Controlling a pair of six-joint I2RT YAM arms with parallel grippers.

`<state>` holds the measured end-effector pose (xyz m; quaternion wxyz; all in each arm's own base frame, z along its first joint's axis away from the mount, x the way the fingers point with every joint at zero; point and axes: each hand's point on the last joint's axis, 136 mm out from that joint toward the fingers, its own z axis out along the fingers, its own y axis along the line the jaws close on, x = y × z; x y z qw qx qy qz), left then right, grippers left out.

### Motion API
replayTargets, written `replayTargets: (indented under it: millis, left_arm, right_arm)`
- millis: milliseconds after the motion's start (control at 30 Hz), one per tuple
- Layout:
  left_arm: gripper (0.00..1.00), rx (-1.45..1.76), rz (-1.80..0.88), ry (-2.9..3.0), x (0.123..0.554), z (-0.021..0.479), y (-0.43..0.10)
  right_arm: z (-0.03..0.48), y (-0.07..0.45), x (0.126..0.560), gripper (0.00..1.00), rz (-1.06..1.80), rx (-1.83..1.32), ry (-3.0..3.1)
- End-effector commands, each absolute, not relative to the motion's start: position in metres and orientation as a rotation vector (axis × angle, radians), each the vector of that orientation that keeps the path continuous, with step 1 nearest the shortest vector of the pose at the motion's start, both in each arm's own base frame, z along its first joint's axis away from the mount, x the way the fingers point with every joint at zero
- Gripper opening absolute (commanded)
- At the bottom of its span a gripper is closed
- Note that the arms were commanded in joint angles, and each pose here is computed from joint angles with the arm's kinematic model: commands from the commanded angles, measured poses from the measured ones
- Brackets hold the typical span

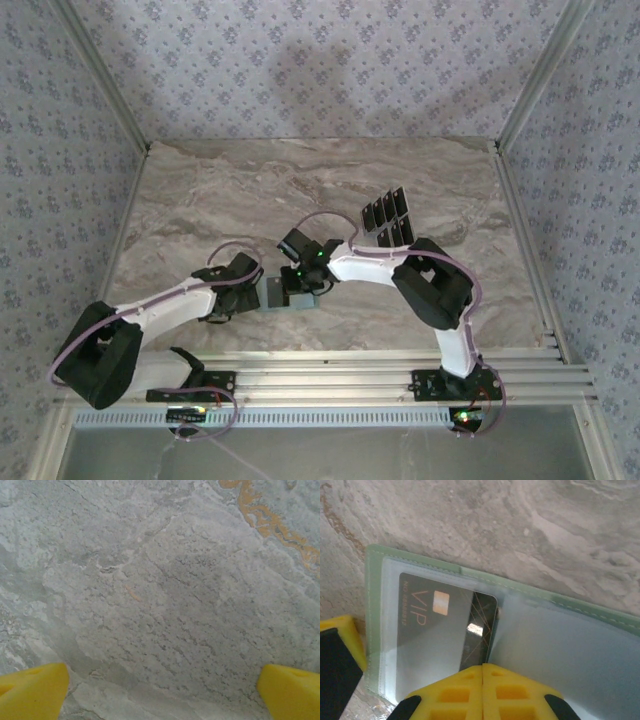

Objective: Put the credit cards into the card holder

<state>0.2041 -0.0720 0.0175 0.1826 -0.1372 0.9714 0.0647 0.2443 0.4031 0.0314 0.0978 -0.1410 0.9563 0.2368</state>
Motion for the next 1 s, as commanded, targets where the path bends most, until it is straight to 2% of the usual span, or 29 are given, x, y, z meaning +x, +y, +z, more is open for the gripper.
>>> replayTargets:
  millis: [0,400,667,967]
  left_arm:
    - [1.00,-0.398,0.158,2.776,0.198,0.004,-0.075]
    - [1.00,-0.390,0.154,2.778,0.198,0.004,-0.076]
    - [1.00,-0.376,0.149,2.775,0.200,0.008,-0.077]
    - [1.00,-0.353,0.133,2.729,0.211,0.032,-0.080]
  right_arm:
    - [0.030,0.414,0.240,0.08,0.717,-0.448,2.844]
    - [0.044,0.433,0.237,0.08,0.806,-0.464,2.817]
    - [0.058,0.402,0.243,0.20,0.789,-0.384,2.766]
    - [0.017,0.359,0.236,0.21,0.651,-0.298,2.846]
